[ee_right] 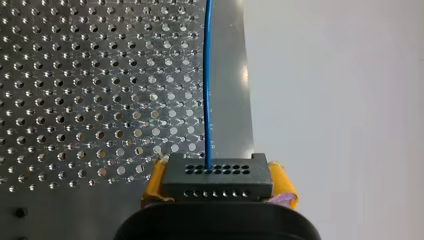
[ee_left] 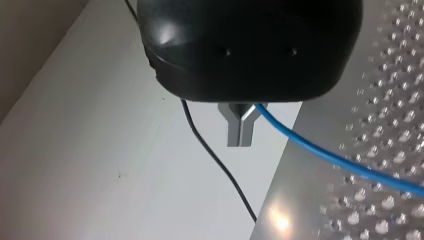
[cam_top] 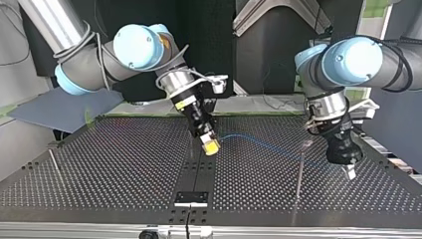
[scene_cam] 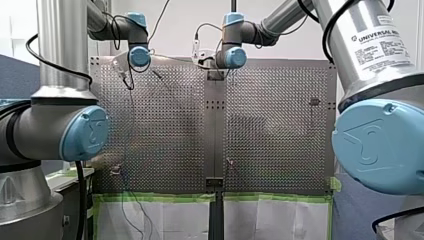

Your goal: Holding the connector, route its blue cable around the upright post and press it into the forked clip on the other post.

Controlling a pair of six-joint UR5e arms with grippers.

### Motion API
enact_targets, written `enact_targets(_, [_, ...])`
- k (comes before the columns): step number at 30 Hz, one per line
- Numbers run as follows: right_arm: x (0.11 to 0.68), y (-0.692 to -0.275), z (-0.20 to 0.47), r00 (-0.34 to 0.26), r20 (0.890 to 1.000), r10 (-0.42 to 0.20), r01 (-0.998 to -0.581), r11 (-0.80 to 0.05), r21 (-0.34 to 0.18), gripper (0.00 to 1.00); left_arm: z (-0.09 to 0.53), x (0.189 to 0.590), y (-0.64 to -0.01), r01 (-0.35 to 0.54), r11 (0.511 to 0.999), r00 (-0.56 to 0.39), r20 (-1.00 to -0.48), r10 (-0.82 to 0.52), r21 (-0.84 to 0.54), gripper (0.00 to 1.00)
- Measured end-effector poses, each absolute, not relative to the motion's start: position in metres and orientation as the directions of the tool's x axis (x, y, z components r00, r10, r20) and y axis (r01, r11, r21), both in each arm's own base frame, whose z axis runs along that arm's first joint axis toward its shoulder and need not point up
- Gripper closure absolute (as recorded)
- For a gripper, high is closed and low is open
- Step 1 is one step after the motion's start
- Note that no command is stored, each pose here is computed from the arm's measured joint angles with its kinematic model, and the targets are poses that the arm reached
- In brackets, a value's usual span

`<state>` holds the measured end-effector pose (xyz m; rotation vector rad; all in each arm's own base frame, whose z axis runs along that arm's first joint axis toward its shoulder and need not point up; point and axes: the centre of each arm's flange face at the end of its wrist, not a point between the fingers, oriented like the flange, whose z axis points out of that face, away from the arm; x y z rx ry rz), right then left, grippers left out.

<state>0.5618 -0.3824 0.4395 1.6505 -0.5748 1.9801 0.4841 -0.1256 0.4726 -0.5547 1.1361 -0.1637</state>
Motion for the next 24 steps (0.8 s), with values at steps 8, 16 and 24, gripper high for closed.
enact_targets(8, [0.57,-0.397,0.454,-0.174,0.975,0.139,-0.62,-0.784,0.001,1.0,0.474,0.518,-0.104,-0.146,0.861,0.431,-0.815,-0.388,-0.487,0.99])
enact_targets(16, [0.577,-0.413,0.48,-0.218,0.957,0.192,-0.628,-0.778,0.013,1.0,0.467,0.553,-0.098,-0.109,0.878,0.407,-0.827,-0.388,-0.465,0.99])
enact_targets(24, [0.587,-0.426,0.483,-0.217,0.953,0.213,-0.636,-0.771,0.027,1.0,0.433,0.563,-0.096,-0.113,0.885,0.357,-0.849,-0.388,-0.452,0.99])
